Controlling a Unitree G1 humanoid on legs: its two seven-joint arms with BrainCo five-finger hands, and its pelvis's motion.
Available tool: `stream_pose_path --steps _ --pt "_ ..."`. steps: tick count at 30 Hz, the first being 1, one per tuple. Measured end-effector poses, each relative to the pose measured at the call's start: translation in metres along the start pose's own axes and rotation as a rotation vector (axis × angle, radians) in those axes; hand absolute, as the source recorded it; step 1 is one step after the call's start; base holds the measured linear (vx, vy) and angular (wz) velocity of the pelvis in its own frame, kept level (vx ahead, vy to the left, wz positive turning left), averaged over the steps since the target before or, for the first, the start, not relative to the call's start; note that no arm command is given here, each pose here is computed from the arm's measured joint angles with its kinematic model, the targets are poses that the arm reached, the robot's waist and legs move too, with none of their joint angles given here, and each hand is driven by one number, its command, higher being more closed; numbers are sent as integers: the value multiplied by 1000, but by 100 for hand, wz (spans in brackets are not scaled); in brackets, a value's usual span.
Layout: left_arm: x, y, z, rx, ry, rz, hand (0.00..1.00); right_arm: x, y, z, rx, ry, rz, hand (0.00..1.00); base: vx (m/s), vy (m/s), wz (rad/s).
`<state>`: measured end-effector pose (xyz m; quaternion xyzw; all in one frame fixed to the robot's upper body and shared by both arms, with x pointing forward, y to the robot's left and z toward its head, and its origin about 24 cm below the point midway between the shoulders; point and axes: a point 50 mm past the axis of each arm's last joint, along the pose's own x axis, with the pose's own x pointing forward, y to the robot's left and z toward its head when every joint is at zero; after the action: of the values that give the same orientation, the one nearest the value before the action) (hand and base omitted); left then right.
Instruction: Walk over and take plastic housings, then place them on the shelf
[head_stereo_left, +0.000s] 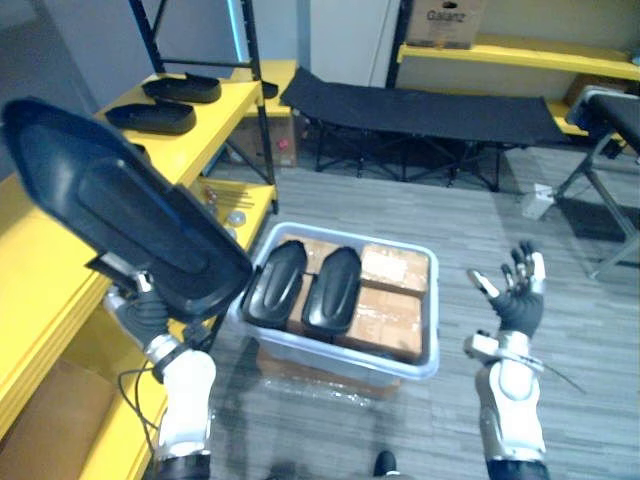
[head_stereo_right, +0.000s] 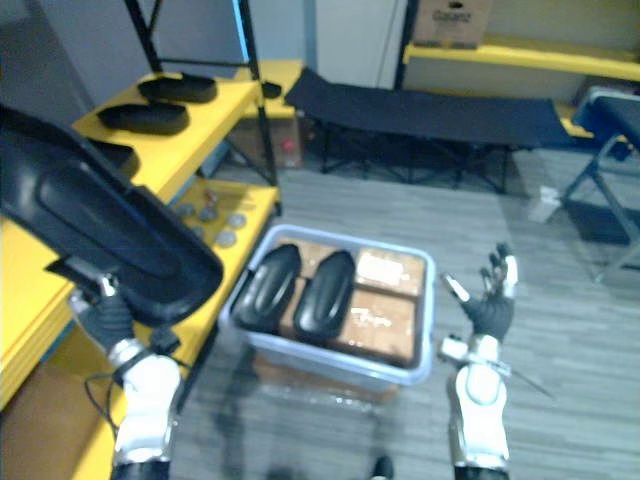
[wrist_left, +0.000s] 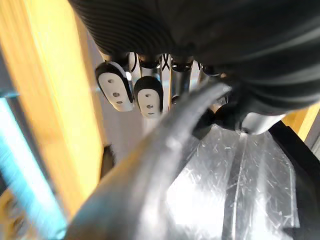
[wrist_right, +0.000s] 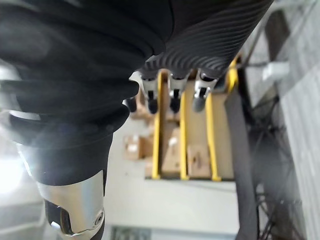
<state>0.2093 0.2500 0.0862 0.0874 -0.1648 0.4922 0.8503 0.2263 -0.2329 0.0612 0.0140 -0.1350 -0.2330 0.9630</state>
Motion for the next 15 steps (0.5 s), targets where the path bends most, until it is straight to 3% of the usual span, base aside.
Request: stream_pose_path --steps 11,15 --pt "2 18 17 -33 -87 83 100 -3 6 -8 82 62 112 0 14 4 8" --pt "6 40 30 97 -237 184 100 -9 26 -12 97 101 270 0 45 1 15"
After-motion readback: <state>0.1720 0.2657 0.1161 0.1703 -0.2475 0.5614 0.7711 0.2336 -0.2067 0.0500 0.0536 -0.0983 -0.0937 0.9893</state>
